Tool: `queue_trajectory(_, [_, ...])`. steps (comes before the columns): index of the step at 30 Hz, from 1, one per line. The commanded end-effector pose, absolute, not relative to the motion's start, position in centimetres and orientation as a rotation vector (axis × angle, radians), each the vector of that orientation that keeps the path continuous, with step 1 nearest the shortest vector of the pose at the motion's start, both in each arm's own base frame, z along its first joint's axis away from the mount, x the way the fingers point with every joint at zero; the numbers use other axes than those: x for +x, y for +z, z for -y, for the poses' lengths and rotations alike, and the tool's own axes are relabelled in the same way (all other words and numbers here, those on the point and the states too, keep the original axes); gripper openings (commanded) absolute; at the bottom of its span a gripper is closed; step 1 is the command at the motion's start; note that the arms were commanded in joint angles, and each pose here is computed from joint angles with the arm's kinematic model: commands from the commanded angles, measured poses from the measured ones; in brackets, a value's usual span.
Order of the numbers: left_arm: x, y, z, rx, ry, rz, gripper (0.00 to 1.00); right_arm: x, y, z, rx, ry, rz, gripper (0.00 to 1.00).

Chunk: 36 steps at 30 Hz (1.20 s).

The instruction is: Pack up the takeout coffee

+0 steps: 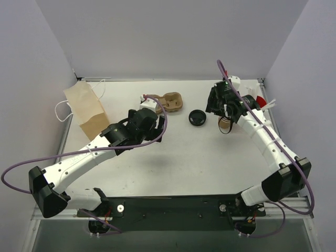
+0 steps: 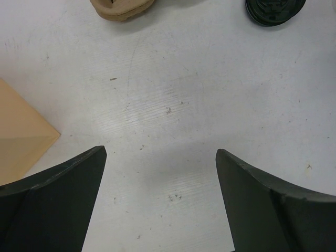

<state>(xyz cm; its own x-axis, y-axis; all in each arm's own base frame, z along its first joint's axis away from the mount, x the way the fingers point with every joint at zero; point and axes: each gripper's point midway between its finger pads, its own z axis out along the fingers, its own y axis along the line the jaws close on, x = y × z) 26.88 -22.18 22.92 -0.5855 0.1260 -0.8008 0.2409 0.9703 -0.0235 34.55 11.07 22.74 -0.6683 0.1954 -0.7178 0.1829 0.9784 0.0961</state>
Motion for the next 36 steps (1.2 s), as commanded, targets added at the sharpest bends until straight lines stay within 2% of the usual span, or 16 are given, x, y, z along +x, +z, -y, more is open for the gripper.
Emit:
queue_trajectory(1, [27.2, 24.7, 21.9, 0.241, -0.175, -2.188, 0.97, 37.9, 23.2, -9.5, 0.254, 0.026, -2.327, 0.47])
queue_trajectory(4, [27.1, 25.0, 21.5, 0.237, -0.169, -2.188, 0.96, 39.8, 22.2, -8.5, 0.278, 0.040, -2.353, 0.38])
queue_trajectory(6, [27.1, 24.9, 21.4, 0.235, -0.168, -2.189, 0.96, 41.0, 21.5, -8.3, 0.271, 0.025, -2.369, 0.37])
queue_trajectory(14, [27.1, 25.0, 20.8, 0.226, -0.164, -2.192, 0.97, 43.2, 18.0, -6.0, 0.290, -0.074, -2.443, 0.23])
queue_trajectory(36, [27.7, 25.1, 20.7, 0.227, -0.154, -2.203, 0.96, 44.6, 13.9, -5.0, 0.310, -0.101, -2.532, 0.21])
